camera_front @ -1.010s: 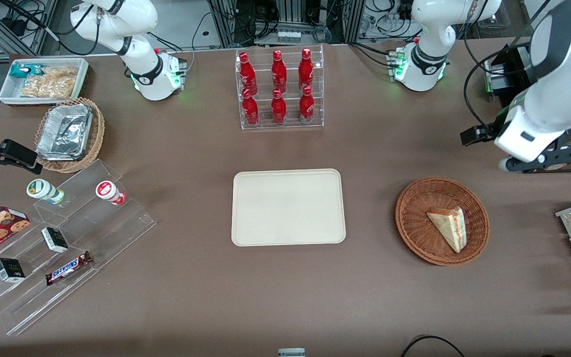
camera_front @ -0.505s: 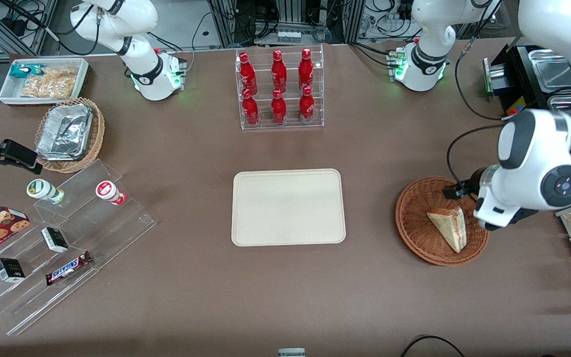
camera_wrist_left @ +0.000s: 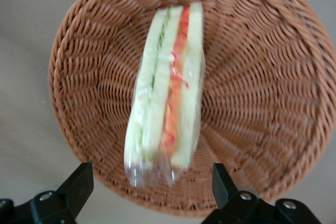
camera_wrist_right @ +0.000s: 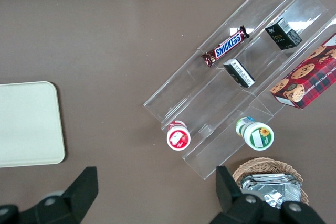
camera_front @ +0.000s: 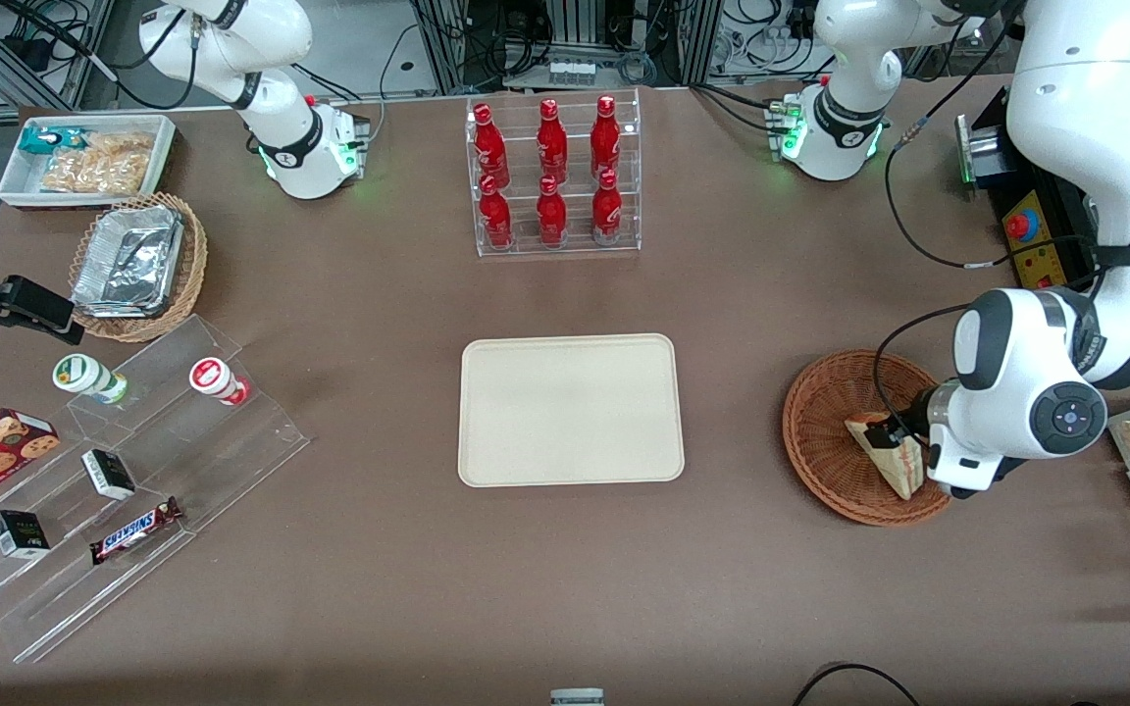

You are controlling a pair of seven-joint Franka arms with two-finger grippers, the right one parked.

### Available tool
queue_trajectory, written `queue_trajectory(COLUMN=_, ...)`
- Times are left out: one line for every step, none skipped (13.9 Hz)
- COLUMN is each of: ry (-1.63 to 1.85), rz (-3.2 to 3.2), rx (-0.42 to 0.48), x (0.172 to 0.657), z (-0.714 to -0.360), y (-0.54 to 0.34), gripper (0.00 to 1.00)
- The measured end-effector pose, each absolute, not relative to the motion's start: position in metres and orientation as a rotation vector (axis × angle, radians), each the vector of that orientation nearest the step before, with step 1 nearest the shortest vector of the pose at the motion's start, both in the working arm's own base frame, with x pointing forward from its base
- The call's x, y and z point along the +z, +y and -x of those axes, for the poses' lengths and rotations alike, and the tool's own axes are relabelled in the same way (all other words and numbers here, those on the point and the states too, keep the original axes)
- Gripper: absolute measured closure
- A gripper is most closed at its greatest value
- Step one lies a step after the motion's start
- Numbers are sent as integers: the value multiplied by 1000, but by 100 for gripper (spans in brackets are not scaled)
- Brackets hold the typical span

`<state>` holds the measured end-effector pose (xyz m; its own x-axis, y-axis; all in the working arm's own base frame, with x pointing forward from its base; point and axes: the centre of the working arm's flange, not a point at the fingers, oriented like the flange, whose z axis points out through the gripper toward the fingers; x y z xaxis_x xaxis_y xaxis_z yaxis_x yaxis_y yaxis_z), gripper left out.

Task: Place sandwich from basket to tray
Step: 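Close the left gripper on the wrapped sandwich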

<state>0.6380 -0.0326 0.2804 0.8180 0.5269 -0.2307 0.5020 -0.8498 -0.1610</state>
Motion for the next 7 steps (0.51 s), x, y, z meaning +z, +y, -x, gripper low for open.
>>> queue_trajectory(ry=-845, rz=2904, rx=400, x=271, z=-640, y=-28, gripper=0)
queue_trajectory(ry=-861, rz=2903, rx=394, x=262, z=-642, y=-24, gripper=0)
queue_trajectory(ry=-873, rz=2903, rx=391, x=254, z=-643, y=-21, gripper=0)
queue_trajectory(ry=-884, rz=2903, rx=391, x=245, z=-644, y=-19, gripper=0)
queue_trajectory(ry=-905, rz=2899, rx=389, x=237, z=-644, y=-18, gripper=0)
queue_trajectory(ry=-937, rz=2889, rx=384, x=230, z=-645, y=-19, gripper=4)
queue_trajectory(ry=-973, rz=2878, rx=378, x=225, z=-645, y=-20, gripper=4)
